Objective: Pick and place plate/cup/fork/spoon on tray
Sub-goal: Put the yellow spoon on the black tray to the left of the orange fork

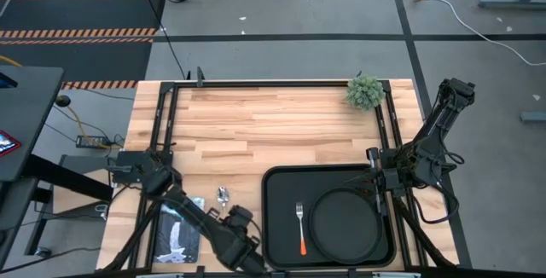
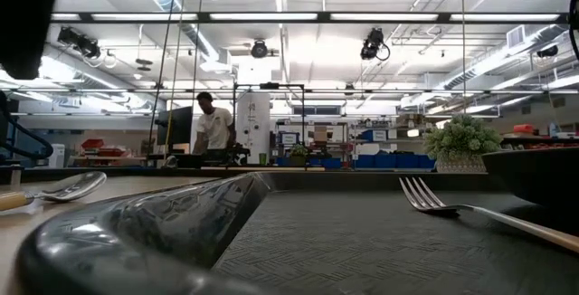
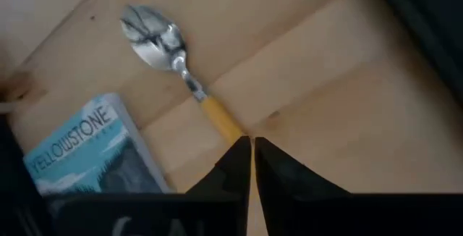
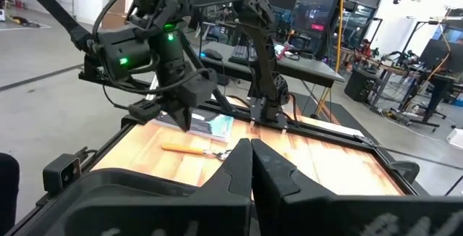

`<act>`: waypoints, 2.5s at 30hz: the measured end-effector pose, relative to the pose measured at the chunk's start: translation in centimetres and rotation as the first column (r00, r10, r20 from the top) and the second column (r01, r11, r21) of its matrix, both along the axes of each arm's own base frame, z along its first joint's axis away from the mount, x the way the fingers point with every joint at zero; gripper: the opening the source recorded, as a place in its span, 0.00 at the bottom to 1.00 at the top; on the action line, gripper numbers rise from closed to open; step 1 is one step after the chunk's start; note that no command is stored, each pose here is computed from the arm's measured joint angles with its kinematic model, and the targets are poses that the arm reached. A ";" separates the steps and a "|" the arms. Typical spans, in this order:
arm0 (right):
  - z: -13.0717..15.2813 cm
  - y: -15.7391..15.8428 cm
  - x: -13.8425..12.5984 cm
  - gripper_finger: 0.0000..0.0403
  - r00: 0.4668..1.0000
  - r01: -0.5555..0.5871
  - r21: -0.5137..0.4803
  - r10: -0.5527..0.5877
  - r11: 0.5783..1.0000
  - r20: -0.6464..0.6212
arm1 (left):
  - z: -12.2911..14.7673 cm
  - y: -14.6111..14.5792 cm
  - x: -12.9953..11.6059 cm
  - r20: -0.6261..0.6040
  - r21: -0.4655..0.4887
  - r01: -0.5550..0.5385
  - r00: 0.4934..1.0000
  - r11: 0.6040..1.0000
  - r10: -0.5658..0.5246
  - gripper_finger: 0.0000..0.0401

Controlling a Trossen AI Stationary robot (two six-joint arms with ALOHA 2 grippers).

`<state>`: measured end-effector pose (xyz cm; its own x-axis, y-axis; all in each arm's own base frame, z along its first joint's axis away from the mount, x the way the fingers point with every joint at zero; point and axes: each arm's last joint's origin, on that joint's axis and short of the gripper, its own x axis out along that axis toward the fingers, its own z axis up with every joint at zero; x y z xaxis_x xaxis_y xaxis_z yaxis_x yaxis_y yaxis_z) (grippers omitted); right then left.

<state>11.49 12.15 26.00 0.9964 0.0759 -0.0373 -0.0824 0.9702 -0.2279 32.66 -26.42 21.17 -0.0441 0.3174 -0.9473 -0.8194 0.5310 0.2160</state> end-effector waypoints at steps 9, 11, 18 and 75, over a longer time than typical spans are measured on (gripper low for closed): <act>0.0 0.0 0.0 0.01 1.000 0.001 0.000 -0.001 1.000 0.000 | -0.7 0.2 -2.3 0.005 0.058 -0.059 0.998 0.997 0.059 0.01; 0.0 0.0 0.0 0.01 1.000 0.001 0.001 -0.001 1.000 0.001 | -0.6 0.8 -3.1 0.015 0.066 -0.089 0.996 0.994 0.088 0.01; 0.0 0.0 0.0 0.01 1.000 0.001 0.000 -0.001 1.000 0.000 | -0.8 3.2 -5.7 0.139 -0.009 -0.209 0.968 0.978 0.208 0.02; 0.0 0.1 0.0 0.01 0.999 -0.032 0.012 0.032 0.999 0.001 | -6.2 5.9 -5.1 0.211 -0.192 -0.460 0.844 0.867 0.494 0.15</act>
<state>11.49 12.24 26.03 0.9935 0.1085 -0.0355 -0.1136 0.9697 -0.2161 27.57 -20.55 14.93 0.0798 0.1919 -0.9782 -0.9953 0.0700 -0.0674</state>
